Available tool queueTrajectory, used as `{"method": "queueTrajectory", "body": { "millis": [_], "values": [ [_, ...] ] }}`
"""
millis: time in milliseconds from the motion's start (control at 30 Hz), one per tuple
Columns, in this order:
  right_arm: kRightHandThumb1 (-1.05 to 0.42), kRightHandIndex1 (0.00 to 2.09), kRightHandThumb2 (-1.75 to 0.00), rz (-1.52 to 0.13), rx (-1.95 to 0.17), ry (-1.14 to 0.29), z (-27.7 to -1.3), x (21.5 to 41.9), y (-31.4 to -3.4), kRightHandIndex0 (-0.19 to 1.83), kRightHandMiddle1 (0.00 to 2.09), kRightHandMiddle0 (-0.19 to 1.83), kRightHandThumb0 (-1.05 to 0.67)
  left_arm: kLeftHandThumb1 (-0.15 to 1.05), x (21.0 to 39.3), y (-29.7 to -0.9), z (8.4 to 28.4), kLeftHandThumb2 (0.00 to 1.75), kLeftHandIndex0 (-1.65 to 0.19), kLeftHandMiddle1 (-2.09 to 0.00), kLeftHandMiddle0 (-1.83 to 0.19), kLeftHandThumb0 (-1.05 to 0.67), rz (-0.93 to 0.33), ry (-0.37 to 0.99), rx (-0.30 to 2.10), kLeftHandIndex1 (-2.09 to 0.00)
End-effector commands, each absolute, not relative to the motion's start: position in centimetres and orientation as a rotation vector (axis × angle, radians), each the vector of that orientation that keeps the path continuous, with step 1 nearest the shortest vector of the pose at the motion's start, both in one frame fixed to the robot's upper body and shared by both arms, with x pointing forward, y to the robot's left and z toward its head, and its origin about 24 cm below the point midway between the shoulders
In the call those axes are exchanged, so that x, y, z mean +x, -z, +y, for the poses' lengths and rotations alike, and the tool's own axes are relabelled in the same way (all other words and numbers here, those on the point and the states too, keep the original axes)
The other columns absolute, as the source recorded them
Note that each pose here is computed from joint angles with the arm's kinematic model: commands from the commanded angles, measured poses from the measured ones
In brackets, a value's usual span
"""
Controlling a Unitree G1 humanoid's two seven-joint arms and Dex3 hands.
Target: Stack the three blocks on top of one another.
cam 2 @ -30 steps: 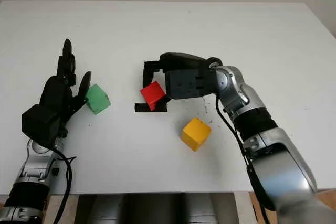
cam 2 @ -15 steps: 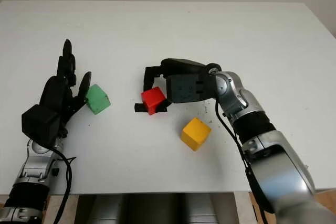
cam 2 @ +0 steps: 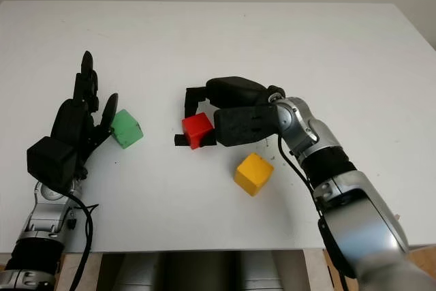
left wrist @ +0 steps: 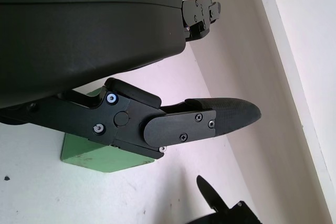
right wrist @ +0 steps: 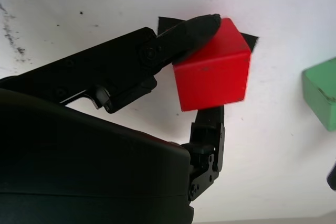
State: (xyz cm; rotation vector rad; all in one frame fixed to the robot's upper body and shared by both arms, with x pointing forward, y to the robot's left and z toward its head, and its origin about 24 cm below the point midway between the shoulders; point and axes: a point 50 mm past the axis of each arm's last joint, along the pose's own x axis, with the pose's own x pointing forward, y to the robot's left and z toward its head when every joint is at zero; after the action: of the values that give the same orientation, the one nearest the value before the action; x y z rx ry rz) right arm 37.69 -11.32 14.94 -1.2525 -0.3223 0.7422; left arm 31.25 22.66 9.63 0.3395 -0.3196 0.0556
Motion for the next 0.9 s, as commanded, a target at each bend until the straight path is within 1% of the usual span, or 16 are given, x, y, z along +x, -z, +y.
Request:
{"method": "queueTrajectory", "body": {
  "millis": [0,67,100,167,267,400,500,633,767,867],
  "values": [
    [-0.93,0.03,-0.05,-0.331,-1.295,-0.738,-11.8,37.5,-14.7,0.05,0.68,0.11,-0.70,1.05,31.1,-9.5,22.6,0.53,0.18,-0.05,0.17,-0.74,-0.321,-0.058,0.341,-0.05],
    [-0.91,0.04,-0.05,-0.354,-1.331,-0.729,-11.8,37.3,-14.8,-0.02,0.35,0.15,-0.71,1.05,31.0,-9.5,22.6,0.53,0.18,-0.05,0.17,-0.74,-0.319,-0.059,0.343,-0.05],
    [-0.91,0.03,-0.06,-0.368,-1.347,-0.724,-11.9,37.3,-14.9,-0.04,0.28,0.14,-0.72,1.05,31.0,-9.5,22.6,0.53,0.18,-0.05,0.17,-0.74,-0.320,-0.059,0.342,-0.05],
    [-0.90,0.02,-0.05,-0.397,-1.380,-0.710,-11.9,37.1,-15.1,-0.09,0.18,0.09,-0.74,1.05,31.0,-9.5,22.6,0.53,0.18,-0.05,0.17,-0.73,-0.320,-0.059,0.340,-0.05],
    [-0.90,0.02,-0.05,-0.450,-1.407,-0.678,-12.1,36.8,-15.6,-0.10,0.12,0.04,-0.77,1.05,31.0,-9.5,22.6,0.53,0.18,-0.05,0.17,-0.73,-0.319,-0.060,0.337,-0.05],
    [-0.90,0.01,-0.05,-0.472,-1.406,-0.649,-12.5,36.4,-16.5,-0.14,0.06,-0.05,-0.79,1.05,31.0,-9.5,22.6,0.53,0.19,-0.05,0.18,-0.72,-0.319,-0.056,0.328,-0.05],
    [-0.89,0.00,-0.05,-0.472,-1.350,-0.612,-13.6,35.8,-18.3,-0.18,0.04,-0.09,-0.78,1.05,31.0,-9.4,22.6,0.53,0.19,-0.05,0.18,-0.73,-0.317,-0.055,0.328,-0.05],
    [-0.91,0.00,-0.06,-0.488,-1.236,-0.526,-15.9,34.6,-21.4,-0.19,0.03,-0.13,-0.75,1.05,30.9,-9.3,22.6,0.53,0.19,-0.05,0.18,-0.75,-0.306,-0.057,0.336,-0.05],
    [-0.90,0.04,-0.05,-0.546,-1.125,-0.400,-18.7,33.0,-24.0,-0.13,0.10,0.01,-0.72,1.05,30.8,-9.3,22.7,0.53,0.19,-0.05,0.19,-0.72,-0.311,-0.052,0.322,-0.03],
    [-0.89,0.11,-0.05,-0.566,-1.096,-0.323,-20.8,31.4,-25.5,0.01,0.16,0.15,-0.67,1.05,30.8,-9.3,22.7,0.52,0.19,-0.05,0.19,-0.73,-0.310,-0.052,0.328,-0.03]
  ]
}}
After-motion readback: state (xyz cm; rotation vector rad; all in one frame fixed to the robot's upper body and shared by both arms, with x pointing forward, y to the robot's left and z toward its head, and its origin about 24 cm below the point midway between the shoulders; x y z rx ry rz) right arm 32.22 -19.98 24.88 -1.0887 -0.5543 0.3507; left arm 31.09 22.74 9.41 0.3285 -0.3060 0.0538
